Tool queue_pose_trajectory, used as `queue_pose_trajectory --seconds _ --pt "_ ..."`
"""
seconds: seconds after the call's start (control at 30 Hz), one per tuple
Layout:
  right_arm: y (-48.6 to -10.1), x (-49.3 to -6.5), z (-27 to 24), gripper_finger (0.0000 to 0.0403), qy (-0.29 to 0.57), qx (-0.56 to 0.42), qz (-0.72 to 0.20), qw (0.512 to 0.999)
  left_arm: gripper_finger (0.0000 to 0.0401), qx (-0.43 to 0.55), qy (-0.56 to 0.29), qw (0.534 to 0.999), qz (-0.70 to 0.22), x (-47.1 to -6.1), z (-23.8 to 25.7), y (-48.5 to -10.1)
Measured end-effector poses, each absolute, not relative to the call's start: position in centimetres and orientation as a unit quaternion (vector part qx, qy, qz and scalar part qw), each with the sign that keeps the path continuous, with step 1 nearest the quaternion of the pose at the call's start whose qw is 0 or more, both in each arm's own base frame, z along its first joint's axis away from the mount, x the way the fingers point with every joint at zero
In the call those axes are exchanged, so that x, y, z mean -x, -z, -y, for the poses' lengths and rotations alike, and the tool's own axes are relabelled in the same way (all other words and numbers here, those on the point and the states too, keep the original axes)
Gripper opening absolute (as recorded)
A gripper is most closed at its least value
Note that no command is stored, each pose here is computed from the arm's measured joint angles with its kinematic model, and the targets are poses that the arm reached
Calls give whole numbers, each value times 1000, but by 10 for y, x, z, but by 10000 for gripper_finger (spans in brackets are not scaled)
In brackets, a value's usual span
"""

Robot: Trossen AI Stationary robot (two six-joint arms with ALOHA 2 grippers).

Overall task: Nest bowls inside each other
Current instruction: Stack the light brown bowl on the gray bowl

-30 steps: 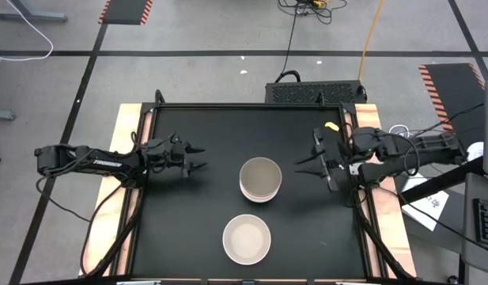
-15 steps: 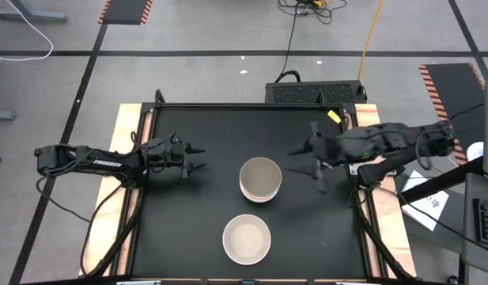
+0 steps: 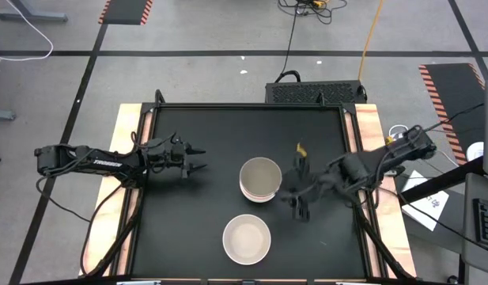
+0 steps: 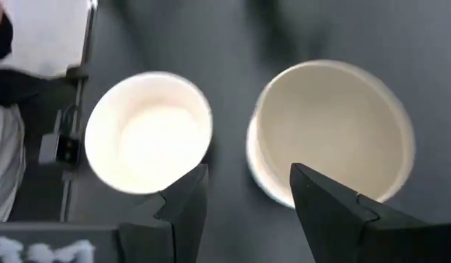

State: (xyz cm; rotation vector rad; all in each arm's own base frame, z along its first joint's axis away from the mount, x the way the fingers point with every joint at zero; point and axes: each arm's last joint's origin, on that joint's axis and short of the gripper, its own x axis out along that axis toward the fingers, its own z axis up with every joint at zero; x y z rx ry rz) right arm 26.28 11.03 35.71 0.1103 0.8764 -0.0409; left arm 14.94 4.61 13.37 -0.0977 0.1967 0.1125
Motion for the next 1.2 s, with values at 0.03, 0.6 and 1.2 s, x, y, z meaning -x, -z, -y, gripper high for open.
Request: queue_pose_trajectory --seconds 0.03,0.6,1.2 --pt "-353 -265 -116 186 19 -55 -430 901 271 49 -55 992 -98 -149 -46 -134" --pt "-282 -290 -182 185 -116 117 -518 839 271 78 -34 993 -83 -150 -45 -137" --pt "-264 -306 -227 185 -233 206 -406 859 271 111 -31 990 -85 -150 -44 -136"
